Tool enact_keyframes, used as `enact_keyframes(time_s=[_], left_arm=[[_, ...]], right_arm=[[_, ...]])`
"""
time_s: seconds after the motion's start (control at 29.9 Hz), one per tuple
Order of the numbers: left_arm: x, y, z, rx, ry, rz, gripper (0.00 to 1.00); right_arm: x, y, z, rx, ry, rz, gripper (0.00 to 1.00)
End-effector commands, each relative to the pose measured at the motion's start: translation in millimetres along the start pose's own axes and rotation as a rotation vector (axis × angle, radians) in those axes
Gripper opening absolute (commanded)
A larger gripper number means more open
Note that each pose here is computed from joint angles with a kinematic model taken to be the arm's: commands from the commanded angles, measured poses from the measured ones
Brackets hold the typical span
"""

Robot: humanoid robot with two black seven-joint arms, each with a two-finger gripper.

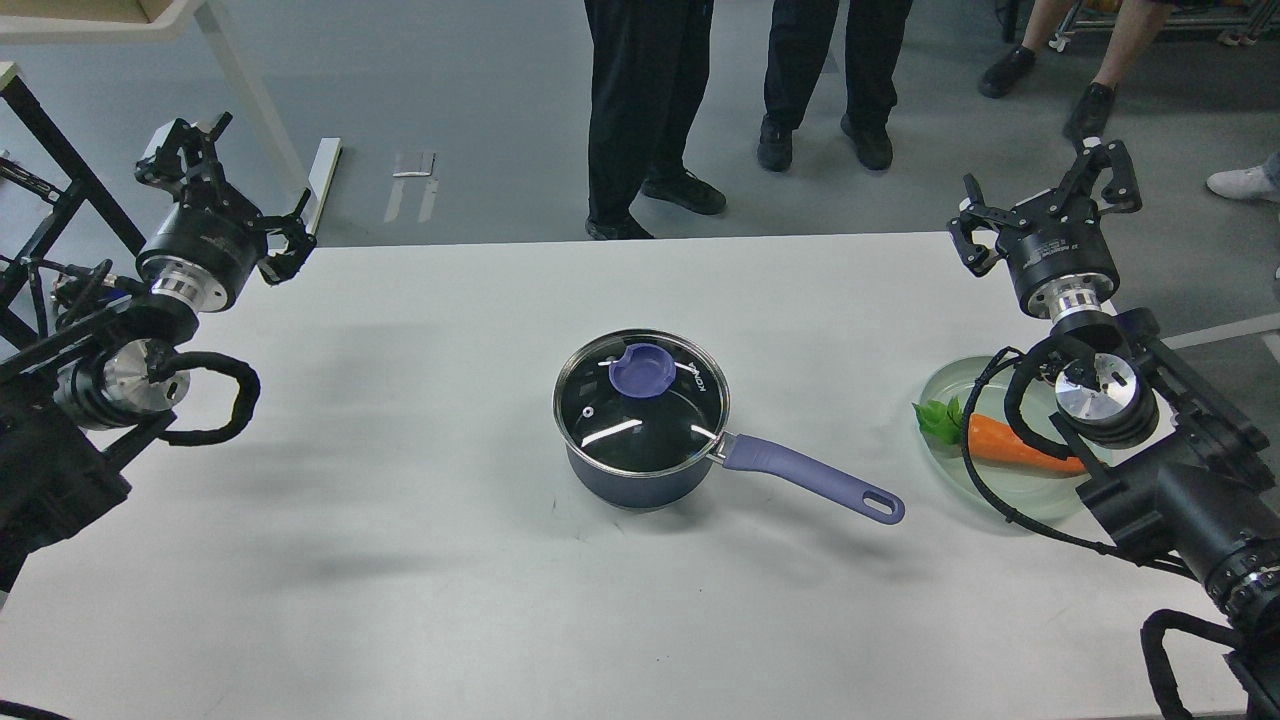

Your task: Open pot lid

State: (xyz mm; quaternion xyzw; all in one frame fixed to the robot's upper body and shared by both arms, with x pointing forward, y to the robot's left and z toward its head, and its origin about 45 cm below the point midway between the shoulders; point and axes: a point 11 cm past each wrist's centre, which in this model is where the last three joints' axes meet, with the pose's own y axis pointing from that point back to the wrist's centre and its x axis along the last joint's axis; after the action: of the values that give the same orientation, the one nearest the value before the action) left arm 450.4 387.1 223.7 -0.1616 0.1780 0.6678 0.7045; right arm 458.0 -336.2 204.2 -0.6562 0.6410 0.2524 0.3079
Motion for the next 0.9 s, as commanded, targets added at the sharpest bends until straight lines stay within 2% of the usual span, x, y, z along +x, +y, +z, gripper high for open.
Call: enact_keyframes(time_s=[0.0, 0.53, 0.87], left_arm=[[2.8, 0.6, 5.2, -0.008, -0.006, 0.004, 0.99], [1.7, 0.2, 5.7, -0.009, -0.004, -0.003, 0.99], [0.6, -1.4, 5.3, 0.03, -0.007, -0.007, 0.99]], right_arm=[[0.7, 0.3, 0.2, 0.001, 0.001, 0.004, 1.0], [-9.9, 1.8, 12.4, -0.052, 0.038, -0.038, 1.0], [-29.2, 2.3, -26.1, -0.196, 0.41, -0.172, 1.0]])
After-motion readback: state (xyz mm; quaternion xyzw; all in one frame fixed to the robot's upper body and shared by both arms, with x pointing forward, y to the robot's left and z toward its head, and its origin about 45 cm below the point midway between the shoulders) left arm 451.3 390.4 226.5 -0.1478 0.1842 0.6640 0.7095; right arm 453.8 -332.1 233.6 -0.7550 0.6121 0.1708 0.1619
